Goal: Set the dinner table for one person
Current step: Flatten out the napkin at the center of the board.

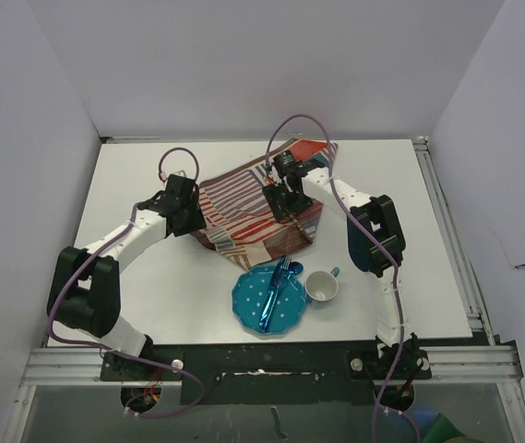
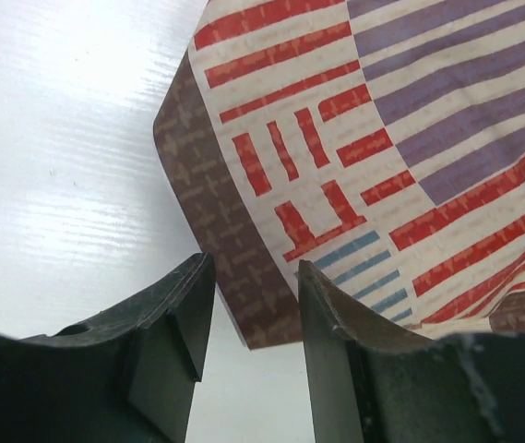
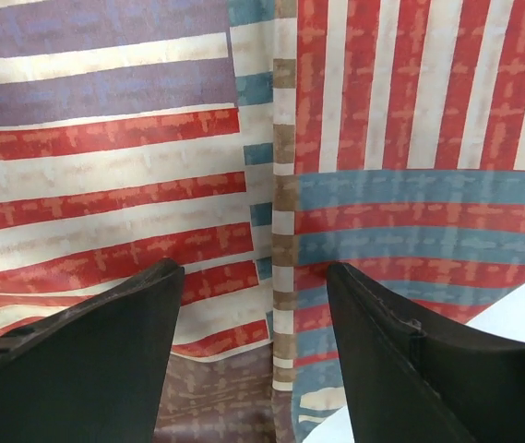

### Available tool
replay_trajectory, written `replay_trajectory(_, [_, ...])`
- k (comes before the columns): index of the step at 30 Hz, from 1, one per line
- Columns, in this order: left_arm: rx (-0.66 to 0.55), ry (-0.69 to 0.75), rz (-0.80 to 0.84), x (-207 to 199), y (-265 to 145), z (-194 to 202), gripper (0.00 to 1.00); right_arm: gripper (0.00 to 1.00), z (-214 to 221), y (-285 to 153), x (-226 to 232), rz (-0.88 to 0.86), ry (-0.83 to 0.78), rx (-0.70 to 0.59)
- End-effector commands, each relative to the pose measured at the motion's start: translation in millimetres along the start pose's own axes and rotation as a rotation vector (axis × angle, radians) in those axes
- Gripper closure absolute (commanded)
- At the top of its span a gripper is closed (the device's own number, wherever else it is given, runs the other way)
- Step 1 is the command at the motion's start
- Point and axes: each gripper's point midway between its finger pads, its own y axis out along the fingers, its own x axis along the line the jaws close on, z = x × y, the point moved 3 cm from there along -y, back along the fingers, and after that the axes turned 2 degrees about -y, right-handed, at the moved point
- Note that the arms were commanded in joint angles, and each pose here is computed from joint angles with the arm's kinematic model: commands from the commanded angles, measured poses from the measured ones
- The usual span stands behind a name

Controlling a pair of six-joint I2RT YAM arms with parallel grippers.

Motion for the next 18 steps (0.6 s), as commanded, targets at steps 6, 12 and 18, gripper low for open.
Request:
replay_trajectory(6, [0.001,-0.02,0.022,1.4,-7.3,10.6,0.59,0.35,-0.3,2.8,-6.1,0.041,0.005,-0.002])
replay_trajectory(12, [0.024,-0.019,0.006,6.7,4.2,21.8,0.59,0.39,2.7,15.5,-16.2,0.118,0.019,0.028])
replay_trajectory(18, [0.052,-0.024,-0.006,7.1,17.5,28.8,0.56,0.75,7.4,25.0,-27.9,0.201,0.027,0.064])
